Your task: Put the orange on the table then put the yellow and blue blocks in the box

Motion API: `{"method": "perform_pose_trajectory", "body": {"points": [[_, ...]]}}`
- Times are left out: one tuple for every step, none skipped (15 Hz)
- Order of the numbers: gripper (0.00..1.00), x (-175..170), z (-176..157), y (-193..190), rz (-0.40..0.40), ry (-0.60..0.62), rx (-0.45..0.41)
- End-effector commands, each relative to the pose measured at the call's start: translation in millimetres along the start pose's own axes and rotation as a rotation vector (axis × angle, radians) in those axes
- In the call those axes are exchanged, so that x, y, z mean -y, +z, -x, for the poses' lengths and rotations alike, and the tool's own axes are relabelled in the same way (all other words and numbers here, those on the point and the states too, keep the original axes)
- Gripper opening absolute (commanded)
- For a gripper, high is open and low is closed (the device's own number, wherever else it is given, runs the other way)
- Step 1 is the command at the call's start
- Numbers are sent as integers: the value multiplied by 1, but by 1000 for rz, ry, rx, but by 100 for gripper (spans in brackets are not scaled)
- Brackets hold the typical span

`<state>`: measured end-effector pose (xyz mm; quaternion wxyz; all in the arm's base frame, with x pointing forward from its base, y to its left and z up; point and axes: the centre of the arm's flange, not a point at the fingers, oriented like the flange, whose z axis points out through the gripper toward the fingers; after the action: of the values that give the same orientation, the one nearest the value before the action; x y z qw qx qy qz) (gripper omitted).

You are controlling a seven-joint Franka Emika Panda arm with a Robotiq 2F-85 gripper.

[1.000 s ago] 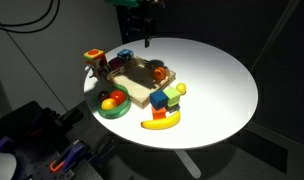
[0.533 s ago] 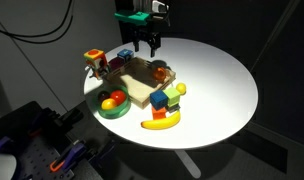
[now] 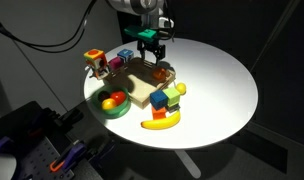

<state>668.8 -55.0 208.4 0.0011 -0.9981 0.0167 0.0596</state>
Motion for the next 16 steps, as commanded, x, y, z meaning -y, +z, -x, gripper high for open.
{"method": "perform_pose_trajectory", "body": {"points": [[100,-2,-28,12,-21,14,-33],[100,-1,-32,15,-20,15,-34],[100,0,-37,17,-20,15,-37],[100,1,-41,18,-18,16,-36],[100,2,-44,19,-16,16,-37],[100,3,-48,20,-16,17,-39],[100,4,-52,19,-16,18,-40],[100,4,-55,20,-13,19,-42],[100,4,-58,21,-10,20,-44],[100,4,-61,23,-6,22,-45],[100,3,-63,24,-3,24,-46],[100,2,-66,26,-1,25,-47],[100,2,-69,28,0,26,-47],[100,2,-71,29,1,25,-45],[100,2,-73,31,0,25,-42],[100,1,-75,33,-1,24,-38]]}}
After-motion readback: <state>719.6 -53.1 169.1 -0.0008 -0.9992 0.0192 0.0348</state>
